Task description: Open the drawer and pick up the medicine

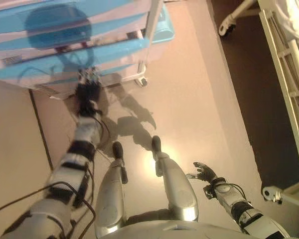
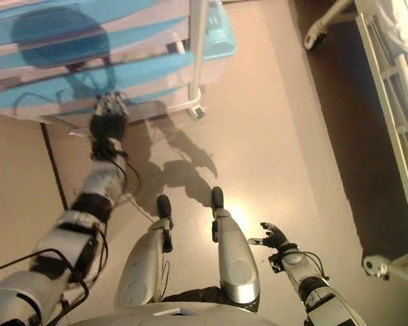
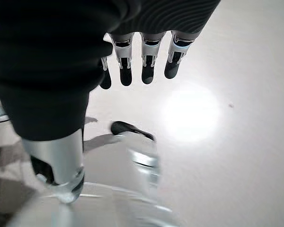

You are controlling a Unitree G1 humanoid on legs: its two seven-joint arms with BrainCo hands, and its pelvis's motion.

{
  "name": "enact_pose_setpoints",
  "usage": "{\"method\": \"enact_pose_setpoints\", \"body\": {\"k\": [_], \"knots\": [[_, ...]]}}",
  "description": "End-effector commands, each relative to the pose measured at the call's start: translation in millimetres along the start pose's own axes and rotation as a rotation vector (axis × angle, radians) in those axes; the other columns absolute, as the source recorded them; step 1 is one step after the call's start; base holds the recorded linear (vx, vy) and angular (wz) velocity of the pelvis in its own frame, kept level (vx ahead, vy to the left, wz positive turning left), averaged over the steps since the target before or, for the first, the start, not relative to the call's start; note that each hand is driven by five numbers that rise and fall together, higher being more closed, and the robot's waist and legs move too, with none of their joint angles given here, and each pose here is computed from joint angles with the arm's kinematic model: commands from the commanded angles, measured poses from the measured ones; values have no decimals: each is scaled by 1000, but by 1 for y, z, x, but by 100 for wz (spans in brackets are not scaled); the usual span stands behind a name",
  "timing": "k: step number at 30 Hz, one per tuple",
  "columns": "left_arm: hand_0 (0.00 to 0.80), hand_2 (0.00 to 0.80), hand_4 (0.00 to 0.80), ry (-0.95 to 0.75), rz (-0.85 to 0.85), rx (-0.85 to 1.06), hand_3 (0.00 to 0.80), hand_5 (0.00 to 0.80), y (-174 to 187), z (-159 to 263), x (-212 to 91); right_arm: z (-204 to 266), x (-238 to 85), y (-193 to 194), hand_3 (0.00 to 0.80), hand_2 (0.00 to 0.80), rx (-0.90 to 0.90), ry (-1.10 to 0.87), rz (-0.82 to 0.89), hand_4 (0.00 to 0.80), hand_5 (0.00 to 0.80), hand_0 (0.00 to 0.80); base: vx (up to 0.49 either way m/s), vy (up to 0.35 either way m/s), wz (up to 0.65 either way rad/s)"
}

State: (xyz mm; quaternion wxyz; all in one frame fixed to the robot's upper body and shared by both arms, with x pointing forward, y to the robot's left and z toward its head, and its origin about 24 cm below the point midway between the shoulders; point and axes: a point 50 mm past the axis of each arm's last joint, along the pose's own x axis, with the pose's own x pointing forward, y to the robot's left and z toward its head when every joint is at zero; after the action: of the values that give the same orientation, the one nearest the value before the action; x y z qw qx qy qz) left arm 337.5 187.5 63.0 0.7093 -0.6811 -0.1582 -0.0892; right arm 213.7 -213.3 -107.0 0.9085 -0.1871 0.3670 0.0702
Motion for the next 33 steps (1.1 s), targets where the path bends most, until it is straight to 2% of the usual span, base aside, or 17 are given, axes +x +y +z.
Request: {"method": "enact_pose_setpoints", "body": {"k": [1, 5, 10, 13, 18, 20, 22, 23, 24, 27, 28, 29, 31, 33], "knots": [[800, 800, 800, 126, -793, -34, 800, 800, -103, -12, 17, -19, -7, -13, 0, 0, -26, 71, -52, 0, 0, 0, -56, -215, 48], [800, 800, 800, 260, -637, -94, 800, 800, -44, -22, -36, -14, -4, -23, 0, 0, -31, 74, -72, 0, 0, 0, -62, -171, 39], [800, 800, 800, 345, -414, -83, 800, 800, 15, -4, -101, -14, -6, -42, 0, 0, -51, 94, -97, 0, 0, 0, -44, -76, 25], [800, 800, 800, 359, -167, -56, 800, 800, 47, 16, -146, -20, -8, -46, 0, 0, -52, 110, -104, 0, 0, 0, -5, -36, 17], [800, 800, 800, 343, 348, 78, 800, 800, 86, 49, -224, -37, -14, -41, 0, 0, -12, 141, -107, 0, 0, 0, 38, 3, 15], [800, 800, 800, 351, 537, 157, 800, 800, 94, 61, -250, -44, -16, -38, 0, 0, 1, 157, -104, 0, 0, 0, 77, 32, 15], [800, 800, 800, 359, 633, 184, 800, 800, 98, 65, -260, -47, -17, -38, 0, 0, 5, 166, -106, 0, 0, 0, 63, 53, 16], [800, 800, 800, 408, 807, 291, 800, 800, 104, 74, -277, -53, -19, -36, 0, 0, 18, 184, -115, 0, 0, 0, 88, 106, 23], [800, 800, 800, 439, 911, 354, 800, 800, 107, 80, -288, -56, -21, -37, 0, 0, 19, 191, -122, 0, 0, 0, 106, 130, 22], [797, 797, 797, 540, 1121, 592, 797, 797, 111, 94, -311, -64, -23, -36, 0, 0, 8, 220, -151, 0, 0, 0, 107, 94, 14], [138, 138, 138, 577, 1191, 703, 138, 138, 112, 100, -315, -68, -25, -36, 0, 0, -11, 239, -177, 0, 0, 0, 131, 86, 1], [0, 0, 0, 606, 1263, 786, 0, 0, 113, 104, -318, -73, -27, -38, 0, 0, -31, 267, -220, 0, 0, 0, 129, 80, -1], [0, 0, 0, 674, 1352, 1023, 0, 0, 113, 112, -315, -85, -34, -46, 0, 0, -63, 357, -341, 0, 0, 0, 124, 64, 3], [0, 0, 0, 748, 1367, 1197, 0, 0, 114, 114, -309, -92, -41, -53, 0, 0, -78, 406, -435, 0, 0, 0, 103, 38, 2]]}}
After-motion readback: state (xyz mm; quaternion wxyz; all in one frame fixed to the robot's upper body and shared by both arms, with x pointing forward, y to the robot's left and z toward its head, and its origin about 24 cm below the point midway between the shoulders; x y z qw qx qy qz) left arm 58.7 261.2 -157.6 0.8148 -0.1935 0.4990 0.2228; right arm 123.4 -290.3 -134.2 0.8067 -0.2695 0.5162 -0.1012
